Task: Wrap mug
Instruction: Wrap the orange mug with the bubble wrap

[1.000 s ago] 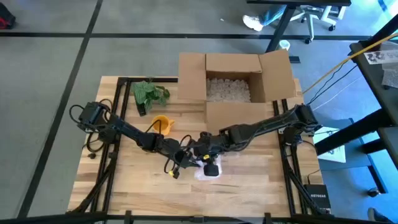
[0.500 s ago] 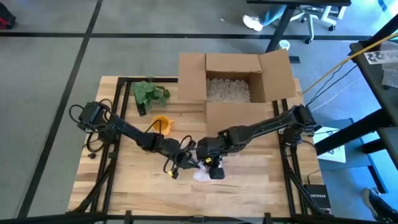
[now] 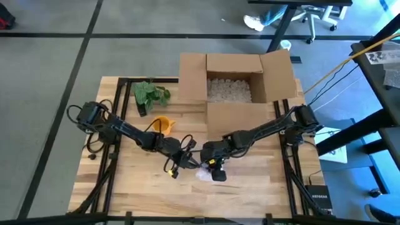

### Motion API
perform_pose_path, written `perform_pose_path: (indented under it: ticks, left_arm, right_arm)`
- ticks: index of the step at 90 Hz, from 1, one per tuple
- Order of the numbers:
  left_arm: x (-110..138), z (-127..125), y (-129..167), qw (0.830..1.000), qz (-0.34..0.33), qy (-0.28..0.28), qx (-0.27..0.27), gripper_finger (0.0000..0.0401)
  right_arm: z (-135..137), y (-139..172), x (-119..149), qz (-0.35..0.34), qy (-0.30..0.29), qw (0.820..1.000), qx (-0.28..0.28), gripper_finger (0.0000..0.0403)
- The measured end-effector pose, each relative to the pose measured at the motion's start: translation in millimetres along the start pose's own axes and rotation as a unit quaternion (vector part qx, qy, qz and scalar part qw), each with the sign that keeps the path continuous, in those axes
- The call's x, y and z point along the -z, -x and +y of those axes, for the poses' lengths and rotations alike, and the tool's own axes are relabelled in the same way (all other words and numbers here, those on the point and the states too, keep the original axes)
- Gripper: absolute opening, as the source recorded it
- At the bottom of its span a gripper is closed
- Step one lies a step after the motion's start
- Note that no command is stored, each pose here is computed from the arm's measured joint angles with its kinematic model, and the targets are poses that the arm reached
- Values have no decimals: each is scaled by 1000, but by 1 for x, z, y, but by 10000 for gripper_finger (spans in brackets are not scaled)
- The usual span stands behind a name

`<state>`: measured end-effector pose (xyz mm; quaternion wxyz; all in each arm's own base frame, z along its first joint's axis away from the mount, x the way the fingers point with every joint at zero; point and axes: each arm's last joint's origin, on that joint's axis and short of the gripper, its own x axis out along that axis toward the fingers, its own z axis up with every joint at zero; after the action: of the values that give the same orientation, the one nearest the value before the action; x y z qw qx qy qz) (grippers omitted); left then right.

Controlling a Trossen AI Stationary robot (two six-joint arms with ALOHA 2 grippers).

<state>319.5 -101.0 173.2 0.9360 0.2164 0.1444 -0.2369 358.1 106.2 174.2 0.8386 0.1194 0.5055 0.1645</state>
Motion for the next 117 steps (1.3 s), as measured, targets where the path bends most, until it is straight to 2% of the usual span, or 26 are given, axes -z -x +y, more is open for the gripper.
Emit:
perform_pose_path:
  ticks: [10,17,27,37,67,78,94,117]
  left_arm:
    - [-13,-2,7,1000,-24,-16,-3,0]
    - [-16,-4,9,999,-10,-36,-25,0]
    - [-10,1,9,996,30,-60,-59,0]
    - [0,13,12,992,69,-60,-83,0]
    - [19,34,18,984,132,-49,-111,0]
    - [14,37,18,987,101,-47,-115,0]
    - [4,30,15,996,37,-43,-61,0]
    - [9,19,1,998,17,-41,-37,0]
  right_arm:
    - [-1,-1,2,3,-2,1000,1,0]
    - [-1,-1,1,0,-1,1000,-1,0]
    - [-1,-2,0,-6,1,1000,-6,0]
    - [0,-2,0,-8,2,1000,-7,0]
    - [0,-3,0,-10,2,1000,-8,0]
    - [0,-3,0,-11,3,1000,-9,0]
    - [0,-3,-1,-13,3,1000,-9,0]
    - [0,-3,-1,-14,4,1000,-10,0]
